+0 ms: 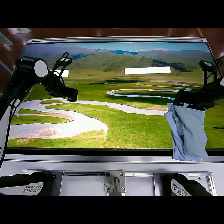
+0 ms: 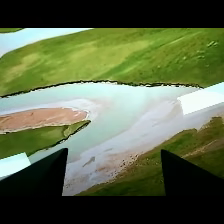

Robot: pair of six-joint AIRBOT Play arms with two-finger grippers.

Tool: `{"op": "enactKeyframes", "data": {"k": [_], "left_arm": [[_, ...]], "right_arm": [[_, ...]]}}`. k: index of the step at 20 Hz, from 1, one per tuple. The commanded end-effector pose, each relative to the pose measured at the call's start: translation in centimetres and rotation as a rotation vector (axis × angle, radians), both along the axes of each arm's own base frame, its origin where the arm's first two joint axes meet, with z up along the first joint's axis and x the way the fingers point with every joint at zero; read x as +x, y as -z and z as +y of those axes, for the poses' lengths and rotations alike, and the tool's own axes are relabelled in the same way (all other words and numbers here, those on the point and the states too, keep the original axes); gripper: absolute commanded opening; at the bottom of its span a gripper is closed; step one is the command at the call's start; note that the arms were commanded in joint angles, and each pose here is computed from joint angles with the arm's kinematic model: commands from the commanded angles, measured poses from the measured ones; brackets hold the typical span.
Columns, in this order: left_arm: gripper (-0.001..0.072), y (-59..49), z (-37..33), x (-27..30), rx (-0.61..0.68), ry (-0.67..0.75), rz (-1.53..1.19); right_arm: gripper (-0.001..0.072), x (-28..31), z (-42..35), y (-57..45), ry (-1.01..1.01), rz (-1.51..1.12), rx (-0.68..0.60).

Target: Fold the shirts.

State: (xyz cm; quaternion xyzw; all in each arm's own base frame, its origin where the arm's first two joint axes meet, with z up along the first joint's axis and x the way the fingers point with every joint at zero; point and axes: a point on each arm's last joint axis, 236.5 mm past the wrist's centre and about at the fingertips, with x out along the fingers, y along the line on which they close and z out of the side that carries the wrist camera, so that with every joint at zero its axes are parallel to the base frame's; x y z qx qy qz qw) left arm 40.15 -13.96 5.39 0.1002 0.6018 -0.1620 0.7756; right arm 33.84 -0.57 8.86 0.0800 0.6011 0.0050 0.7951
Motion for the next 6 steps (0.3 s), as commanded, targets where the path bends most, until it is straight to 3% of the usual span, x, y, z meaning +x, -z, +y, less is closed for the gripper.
{"op": "enactKeyframes", "data": {"k": [1, 6], "left_arm": [[0.0705, 0.02, 0.04, 0.02, 0.001, 0.000, 0.001], [0.0705, 0.33, 0.02, 0.06, 0.003, 0.000, 0.007]], "right_arm": [[0.0678, 0.01, 0.07, 0.00, -0.002, 0.001, 0.001], [0.0678, 0.01, 0.07, 0.00, -0.002, 0.001, 0.001]]}}
